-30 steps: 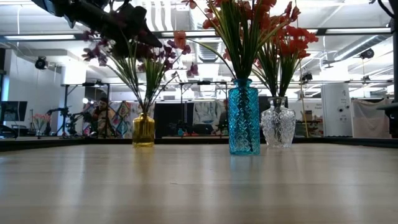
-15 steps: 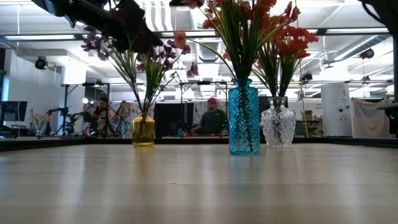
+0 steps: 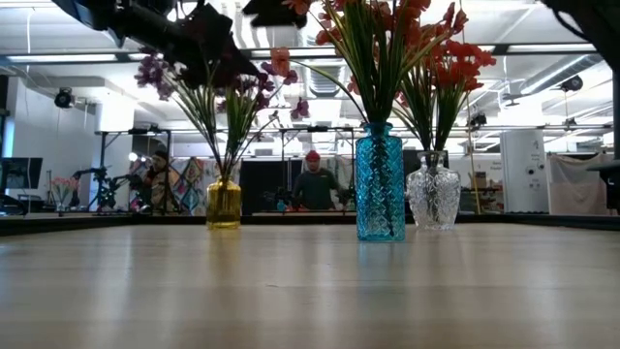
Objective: Sort flowers into vase by color
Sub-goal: Put the violet flowers into the yellow vase
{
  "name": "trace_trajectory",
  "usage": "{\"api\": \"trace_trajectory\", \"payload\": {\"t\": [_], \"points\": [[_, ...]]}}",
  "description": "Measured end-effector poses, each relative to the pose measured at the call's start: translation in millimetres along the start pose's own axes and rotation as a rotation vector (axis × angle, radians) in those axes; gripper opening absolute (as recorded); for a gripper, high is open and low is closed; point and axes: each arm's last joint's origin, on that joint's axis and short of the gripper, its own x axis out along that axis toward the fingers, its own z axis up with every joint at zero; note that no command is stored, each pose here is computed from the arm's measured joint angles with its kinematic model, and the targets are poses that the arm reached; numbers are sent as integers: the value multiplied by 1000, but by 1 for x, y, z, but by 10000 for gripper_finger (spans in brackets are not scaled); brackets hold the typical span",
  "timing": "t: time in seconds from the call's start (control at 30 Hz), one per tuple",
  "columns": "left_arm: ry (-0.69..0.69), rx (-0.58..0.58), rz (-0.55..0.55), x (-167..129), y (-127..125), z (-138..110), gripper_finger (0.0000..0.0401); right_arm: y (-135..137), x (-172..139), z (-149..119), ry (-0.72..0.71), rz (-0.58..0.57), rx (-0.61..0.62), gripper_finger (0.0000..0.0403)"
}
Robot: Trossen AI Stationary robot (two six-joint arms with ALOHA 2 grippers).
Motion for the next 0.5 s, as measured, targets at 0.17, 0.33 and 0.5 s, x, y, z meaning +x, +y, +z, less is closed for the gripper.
{"api": "trace_trajectory", "payload": {"t": [0.17, 0.33, 0.5], "points": [[29, 3, 2, 9, 0, -5, 314, 22, -25, 17, 8, 59, 38, 264], [63, 15, 2, 19, -1, -13, 314, 58, -23, 23, 37, 146, 37, 249], [73, -66, 6, 27, -1, -13, 314, 91, -10, 15, 75, 220, 21, 241]]}}
